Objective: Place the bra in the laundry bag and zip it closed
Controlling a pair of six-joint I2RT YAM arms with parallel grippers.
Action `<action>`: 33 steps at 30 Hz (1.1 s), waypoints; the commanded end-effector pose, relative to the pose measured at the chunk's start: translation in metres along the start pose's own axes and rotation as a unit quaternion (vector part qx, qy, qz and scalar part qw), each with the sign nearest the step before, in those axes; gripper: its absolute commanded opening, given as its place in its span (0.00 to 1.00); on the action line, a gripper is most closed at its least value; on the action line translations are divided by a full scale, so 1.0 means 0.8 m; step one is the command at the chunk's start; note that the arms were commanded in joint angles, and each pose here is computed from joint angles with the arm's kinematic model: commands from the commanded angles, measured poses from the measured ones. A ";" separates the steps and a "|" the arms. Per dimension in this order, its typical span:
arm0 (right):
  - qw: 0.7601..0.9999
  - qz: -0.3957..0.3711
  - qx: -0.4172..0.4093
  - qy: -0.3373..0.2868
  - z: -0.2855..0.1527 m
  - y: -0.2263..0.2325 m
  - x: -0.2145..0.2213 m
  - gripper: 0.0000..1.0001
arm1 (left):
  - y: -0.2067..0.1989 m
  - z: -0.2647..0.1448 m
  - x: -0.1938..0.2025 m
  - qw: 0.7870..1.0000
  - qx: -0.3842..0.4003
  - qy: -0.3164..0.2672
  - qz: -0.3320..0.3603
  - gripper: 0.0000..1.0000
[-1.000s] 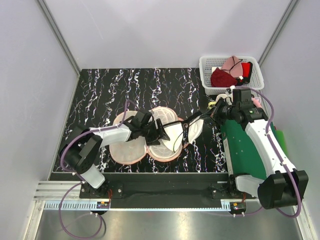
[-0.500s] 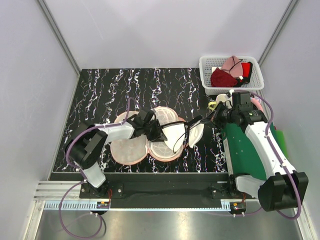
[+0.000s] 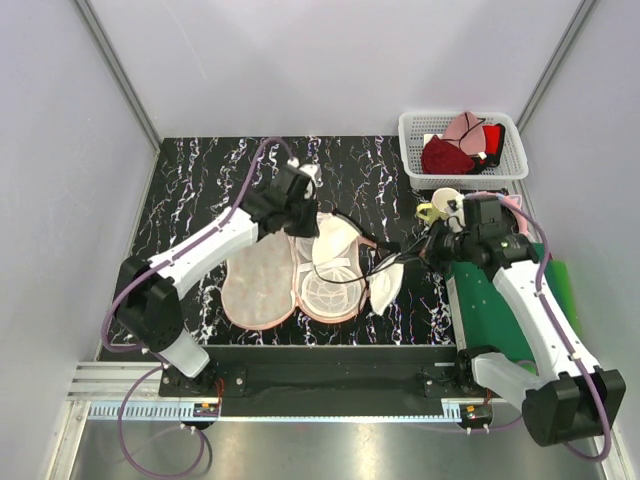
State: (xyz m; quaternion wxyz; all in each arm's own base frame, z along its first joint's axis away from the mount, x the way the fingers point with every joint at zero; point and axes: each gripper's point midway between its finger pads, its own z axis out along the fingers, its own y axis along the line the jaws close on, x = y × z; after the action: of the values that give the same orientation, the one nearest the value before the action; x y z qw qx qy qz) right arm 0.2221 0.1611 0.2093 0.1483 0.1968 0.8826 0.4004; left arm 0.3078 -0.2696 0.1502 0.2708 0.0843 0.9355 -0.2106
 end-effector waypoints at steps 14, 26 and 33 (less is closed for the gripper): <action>0.941 0.264 -0.142 -0.155 0.125 0.071 0.021 0.00 | 0.068 0.000 -0.042 0.960 -0.028 0.067 0.272 0.00; 0.949 0.258 -0.108 -0.148 0.181 0.041 0.046 0.00 | 0.084 0.032 -0.054 0.951 -0.033 0.085 0.294 0.55; 0.965 0.239 -0.046 -0.098 0.184 -0.022 0.087 0.00 | 0.077 -0.061 -0.096 0.983 -0.116 -0.025 0.143 0.96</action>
State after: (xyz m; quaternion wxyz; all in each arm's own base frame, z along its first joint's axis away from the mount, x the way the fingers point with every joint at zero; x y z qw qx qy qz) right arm 0.2363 0.2843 0.1069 0.1570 0.4466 0.7558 0.4525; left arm 0.3653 -0.2128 0.1281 0.2315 0.3135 0.9186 -0.0654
